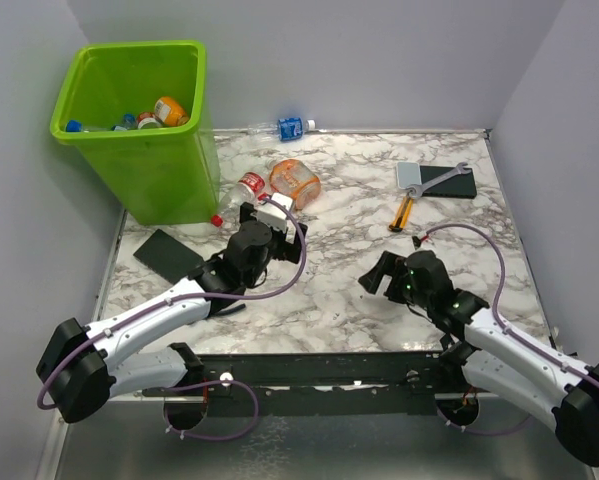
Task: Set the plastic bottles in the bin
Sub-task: Move the plastic bottle to the center of the board.
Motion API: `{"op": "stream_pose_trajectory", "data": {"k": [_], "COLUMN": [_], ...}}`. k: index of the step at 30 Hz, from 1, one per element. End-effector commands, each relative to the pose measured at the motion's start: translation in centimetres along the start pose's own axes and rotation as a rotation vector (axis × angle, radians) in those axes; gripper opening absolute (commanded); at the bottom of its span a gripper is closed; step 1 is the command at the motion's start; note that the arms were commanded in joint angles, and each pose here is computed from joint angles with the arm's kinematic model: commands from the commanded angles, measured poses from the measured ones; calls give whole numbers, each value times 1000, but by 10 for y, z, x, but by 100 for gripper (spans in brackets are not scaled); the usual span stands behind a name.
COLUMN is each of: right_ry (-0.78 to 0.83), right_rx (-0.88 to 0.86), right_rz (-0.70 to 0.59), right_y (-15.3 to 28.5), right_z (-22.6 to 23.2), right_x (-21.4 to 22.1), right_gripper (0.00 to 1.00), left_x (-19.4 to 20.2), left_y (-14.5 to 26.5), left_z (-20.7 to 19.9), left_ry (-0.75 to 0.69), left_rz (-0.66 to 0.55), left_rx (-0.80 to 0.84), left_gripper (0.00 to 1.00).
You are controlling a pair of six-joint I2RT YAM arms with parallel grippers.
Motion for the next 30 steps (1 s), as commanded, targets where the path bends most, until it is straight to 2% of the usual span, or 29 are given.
{"op": "stream_pose_trajectory", "data": {"k": [1, 6, 12, 14, 18, 22, 25, 27, 30], "right_ry": [60, 53, -65, -63, 1, 52, 42, 37, 80], "right_rx": [-4, -21, -241, -253, -199, -173, -58, -38, -34], "right_rz": [-23, -25, -32, -53, -100, -208, -303, -358, -331], "right_y": [-5, -11, -2, 3, 12, 21, 16, 7, -11], "right_z": [16, 31, 57, 56, 48, 43, 26, 29, 46], "right_x": [-19, -30, -22, -23, -30, -42, -57, -68, -78], "right_gripper": [95, 95, 92, 92, 90, 89, 89, 90, 91], "left_x": [5, 7, 4, 6, 8, 6, 7, 12, 18], "left_y": [-2, 0, 2, 2, -2, 1, 4, -1, -12], "left_z": [15, 27, 33, 32, 33, 41, 45, 38, 35], "left_ry": [33, 47, 120, 128, 148, 176, 157, 103, 98], "left_rz": [-5, -8, -57, -54, -51, -80, -114, -68, 7], "left_rx": [-122, -205, -251, -255, -276, -329, -339, -288, -305], "left_gripper": [99, 99, 99, 99, 99, 99, 99, 99, 99]}}
Point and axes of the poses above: each gripper's point midway between its finger pads, its own y axis back along the fingers, its own z axis along the line the jaws close on, x = y × z, the point moved 3 cm from there along y, back along the fingers
